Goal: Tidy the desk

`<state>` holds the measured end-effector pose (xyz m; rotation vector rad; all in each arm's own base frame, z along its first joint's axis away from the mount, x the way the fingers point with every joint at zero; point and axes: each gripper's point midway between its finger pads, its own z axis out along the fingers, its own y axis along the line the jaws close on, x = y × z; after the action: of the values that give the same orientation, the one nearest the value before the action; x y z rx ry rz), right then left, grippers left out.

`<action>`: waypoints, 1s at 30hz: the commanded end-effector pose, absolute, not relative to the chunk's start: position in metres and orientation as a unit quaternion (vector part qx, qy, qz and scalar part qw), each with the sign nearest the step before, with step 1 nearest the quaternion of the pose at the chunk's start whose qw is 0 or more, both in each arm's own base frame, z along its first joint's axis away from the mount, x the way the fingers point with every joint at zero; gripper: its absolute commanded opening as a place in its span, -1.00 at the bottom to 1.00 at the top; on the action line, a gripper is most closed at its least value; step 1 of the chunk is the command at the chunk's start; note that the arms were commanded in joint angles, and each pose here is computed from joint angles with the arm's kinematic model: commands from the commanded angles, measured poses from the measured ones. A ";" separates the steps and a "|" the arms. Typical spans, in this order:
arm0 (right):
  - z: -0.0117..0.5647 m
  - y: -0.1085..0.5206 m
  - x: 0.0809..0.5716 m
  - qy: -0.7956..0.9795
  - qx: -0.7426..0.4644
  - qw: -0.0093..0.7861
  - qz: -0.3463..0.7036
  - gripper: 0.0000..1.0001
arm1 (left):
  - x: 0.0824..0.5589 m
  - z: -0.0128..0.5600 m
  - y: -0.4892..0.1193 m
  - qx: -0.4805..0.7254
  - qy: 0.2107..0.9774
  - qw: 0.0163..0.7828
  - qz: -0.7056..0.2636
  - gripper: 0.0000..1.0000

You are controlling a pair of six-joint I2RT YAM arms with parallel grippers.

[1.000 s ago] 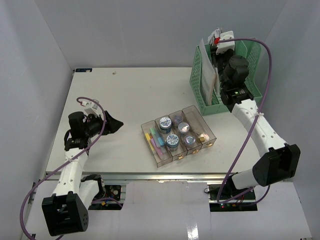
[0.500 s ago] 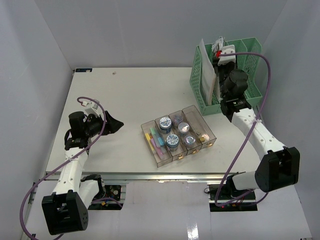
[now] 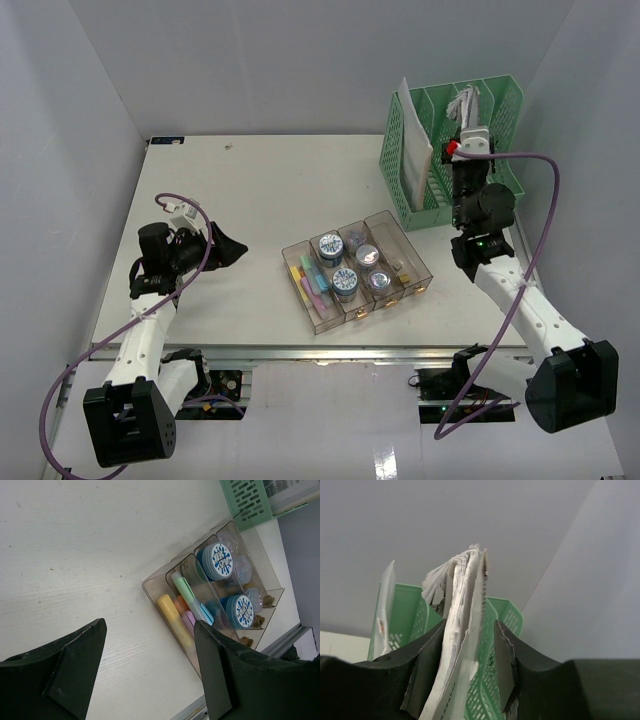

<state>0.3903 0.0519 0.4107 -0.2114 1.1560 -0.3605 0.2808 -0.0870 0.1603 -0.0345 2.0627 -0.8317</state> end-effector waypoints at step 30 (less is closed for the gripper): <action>0.414 0.089 0.426 0.483 -0.170 0.848 -0.138 -0.85 | 0.284 0.175 -0.092 0.013 0.819 0.459 -0.344 0.63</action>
<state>0.4322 0.0943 0.3655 -0.4197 1.1653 -0.2928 0.2805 -0.0889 0.1575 -0.0290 2.0733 -0.8448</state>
